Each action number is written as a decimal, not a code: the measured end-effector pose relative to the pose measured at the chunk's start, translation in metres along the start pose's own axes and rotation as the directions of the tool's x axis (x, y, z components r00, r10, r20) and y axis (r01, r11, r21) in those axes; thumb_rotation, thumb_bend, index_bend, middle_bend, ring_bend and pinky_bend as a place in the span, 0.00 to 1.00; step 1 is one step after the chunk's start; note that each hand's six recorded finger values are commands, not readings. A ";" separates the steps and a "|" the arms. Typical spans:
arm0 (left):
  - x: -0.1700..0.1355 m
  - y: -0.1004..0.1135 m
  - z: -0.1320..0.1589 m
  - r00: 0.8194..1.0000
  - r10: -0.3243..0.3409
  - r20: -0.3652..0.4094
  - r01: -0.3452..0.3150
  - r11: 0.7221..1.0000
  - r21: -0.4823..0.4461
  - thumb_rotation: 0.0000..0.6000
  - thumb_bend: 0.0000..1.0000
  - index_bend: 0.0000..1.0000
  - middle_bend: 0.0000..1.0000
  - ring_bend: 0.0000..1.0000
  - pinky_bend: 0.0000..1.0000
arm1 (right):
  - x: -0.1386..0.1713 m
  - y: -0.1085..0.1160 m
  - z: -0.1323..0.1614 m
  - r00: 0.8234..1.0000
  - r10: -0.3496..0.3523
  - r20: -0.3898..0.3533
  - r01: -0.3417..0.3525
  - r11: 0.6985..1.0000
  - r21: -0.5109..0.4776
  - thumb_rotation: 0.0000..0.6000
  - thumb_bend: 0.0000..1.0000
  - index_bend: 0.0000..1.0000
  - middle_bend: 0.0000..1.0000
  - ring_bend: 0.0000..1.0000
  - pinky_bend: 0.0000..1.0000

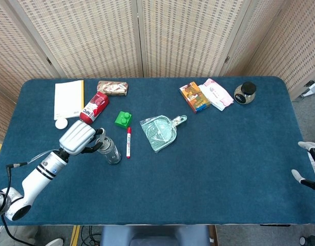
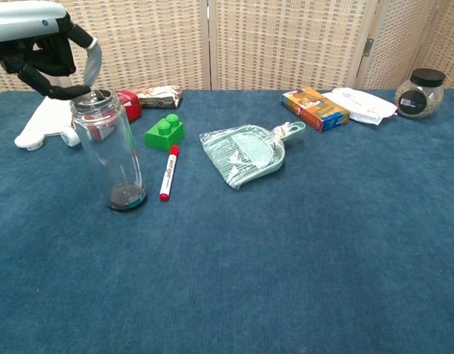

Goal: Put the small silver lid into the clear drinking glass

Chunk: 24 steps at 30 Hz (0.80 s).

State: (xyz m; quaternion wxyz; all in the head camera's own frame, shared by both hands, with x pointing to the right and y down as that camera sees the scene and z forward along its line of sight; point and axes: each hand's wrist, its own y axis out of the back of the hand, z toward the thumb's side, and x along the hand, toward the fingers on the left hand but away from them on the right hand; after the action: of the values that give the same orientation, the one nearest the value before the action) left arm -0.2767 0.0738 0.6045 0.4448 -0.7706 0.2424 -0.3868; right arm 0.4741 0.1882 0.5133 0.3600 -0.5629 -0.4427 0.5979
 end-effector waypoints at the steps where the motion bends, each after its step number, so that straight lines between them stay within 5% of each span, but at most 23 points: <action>1: 0.000 0.000 0.000 1.000 0.000 -0.001 0.000 1.000 0.001 1.00 0.44 0.67 1.00 1.00 1.00 | 0.000 0.000 0.000 1.000 -0.001 0.000 0.001 1.000 0.000 1.00 0.16 0.26 0.26 0.21 0.33; 24: -0.002 0.000 -0.003 1.000 0.002 -0.028 -0.002 1.000 0.013 1.00 0.35 0.49 1.00 0.99 1.00 | 0.001 -0.001 -0.001 1.000 0.001 0.004 -0.001 1.000 -0.002 1.00 0.16 0.26 0.26 0.22 0.33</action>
State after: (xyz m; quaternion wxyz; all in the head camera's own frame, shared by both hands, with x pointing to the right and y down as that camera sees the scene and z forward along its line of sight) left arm -0.2808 0.0736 0.6047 0.4468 -0.7618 0.2469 -0.3987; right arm 0.4751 0.1895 0.5138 0.3585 -0.5624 -0.4436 0.5987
